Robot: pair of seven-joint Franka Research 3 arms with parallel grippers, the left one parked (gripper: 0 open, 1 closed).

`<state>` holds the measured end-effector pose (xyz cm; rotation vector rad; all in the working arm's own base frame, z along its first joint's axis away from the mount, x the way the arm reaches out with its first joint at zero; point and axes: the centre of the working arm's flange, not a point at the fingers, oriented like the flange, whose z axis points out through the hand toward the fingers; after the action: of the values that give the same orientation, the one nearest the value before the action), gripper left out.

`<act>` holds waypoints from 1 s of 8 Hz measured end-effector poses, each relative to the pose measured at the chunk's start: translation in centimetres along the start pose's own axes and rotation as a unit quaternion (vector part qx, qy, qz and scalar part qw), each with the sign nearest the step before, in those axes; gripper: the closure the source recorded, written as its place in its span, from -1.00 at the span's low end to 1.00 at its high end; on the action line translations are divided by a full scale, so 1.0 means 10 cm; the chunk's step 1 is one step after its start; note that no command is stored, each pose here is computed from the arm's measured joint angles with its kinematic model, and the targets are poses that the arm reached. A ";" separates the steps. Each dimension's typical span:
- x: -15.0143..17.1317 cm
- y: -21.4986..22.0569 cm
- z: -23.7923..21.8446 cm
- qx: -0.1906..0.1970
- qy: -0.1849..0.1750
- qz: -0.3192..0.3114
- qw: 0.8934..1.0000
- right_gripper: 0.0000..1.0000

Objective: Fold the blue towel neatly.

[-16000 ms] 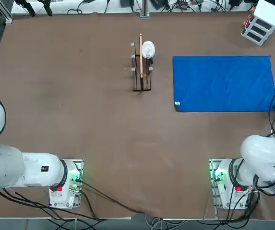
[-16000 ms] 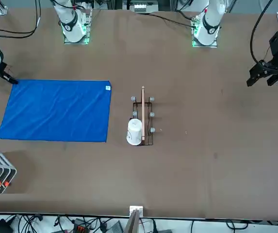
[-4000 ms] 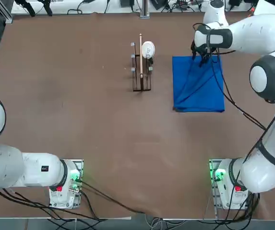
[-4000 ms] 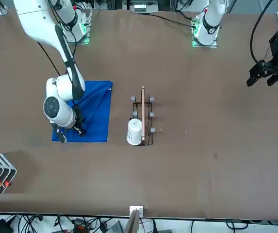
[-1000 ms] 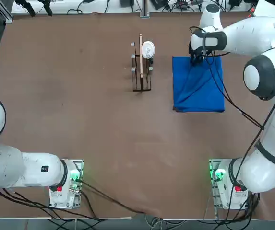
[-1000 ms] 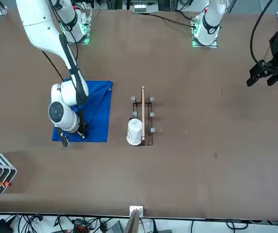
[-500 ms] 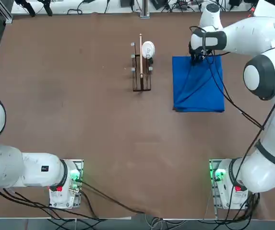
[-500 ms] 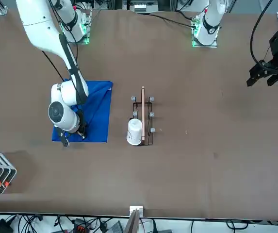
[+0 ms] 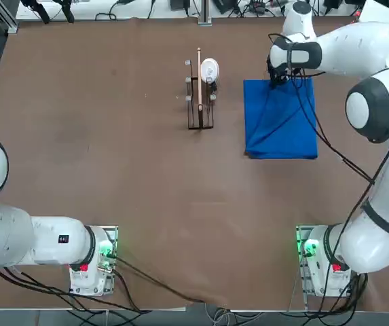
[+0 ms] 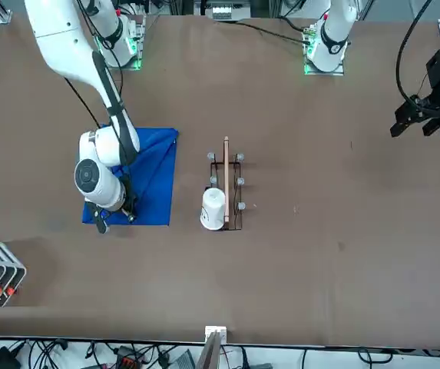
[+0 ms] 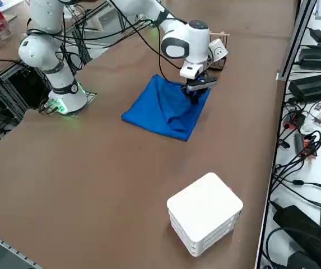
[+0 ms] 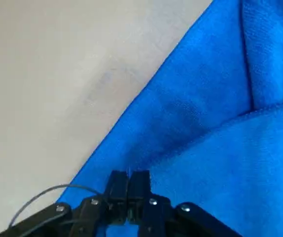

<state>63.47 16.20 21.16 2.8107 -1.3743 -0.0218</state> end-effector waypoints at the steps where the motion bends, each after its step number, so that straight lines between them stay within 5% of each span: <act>1: -0.01 -0.01 -0.02 0.002 0.001 -0.001 1.000 0.96; 8: -0.41 -0.48 -0.53 0.024 0.006 -0.040 0.999 0.96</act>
<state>64.81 22.39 26.42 2.8995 -1.2755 0.0265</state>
